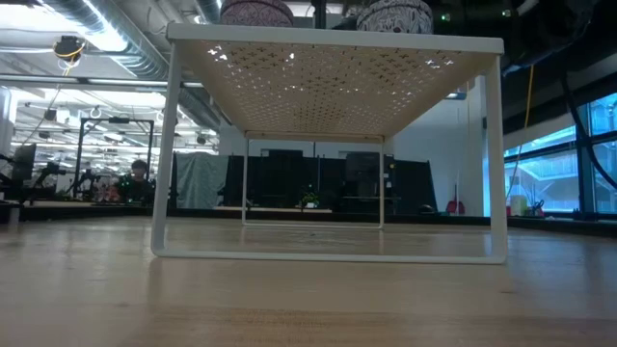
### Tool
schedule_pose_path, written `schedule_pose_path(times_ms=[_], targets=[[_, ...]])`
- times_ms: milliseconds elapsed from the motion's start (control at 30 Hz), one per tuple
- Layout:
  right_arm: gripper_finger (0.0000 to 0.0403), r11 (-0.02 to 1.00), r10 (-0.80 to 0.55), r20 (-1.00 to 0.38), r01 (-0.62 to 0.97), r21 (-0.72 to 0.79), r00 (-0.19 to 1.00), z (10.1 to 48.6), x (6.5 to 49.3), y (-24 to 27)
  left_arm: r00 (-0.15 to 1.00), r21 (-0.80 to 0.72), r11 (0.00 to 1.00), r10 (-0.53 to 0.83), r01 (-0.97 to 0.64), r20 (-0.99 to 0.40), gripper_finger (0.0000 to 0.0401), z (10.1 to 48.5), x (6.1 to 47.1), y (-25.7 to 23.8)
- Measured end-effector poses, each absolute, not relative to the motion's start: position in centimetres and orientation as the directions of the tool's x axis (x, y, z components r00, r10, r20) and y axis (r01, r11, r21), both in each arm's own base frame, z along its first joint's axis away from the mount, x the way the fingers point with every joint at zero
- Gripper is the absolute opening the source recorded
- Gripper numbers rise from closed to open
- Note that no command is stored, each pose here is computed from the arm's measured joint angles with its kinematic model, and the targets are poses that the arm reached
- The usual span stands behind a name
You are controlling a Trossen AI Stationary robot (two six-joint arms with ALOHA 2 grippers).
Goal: Pick & Place candle stick holders
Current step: Put the black candle holder on the shelf
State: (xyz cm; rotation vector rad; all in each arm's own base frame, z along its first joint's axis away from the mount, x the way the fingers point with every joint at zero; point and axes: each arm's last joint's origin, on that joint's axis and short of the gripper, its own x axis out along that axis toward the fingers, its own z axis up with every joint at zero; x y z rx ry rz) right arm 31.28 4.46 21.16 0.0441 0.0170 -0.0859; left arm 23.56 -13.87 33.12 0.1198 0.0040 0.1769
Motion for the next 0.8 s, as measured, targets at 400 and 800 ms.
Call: schedule_pose_path(times_ms=[400, 800], targets=[[0.0010, 0.995, -0.086, -0.026, 0.087, 0.042, 0.996, 20.99, 31.32, 4.45, 0.984, 0.119, 0.977, 0.176, -0.176, 0.007, 0.0200, 33.12, 23.56, -13.86], [0.0010, 0.995, -0.025, -0.014, 0.027, 0.096, 1.000, 21.26, 31.32, 4.24, 0.984, 0.119, 0.977, 0.176, -0.176, 0.006, 0.0200, 33.12, 23.56, -13.86]])
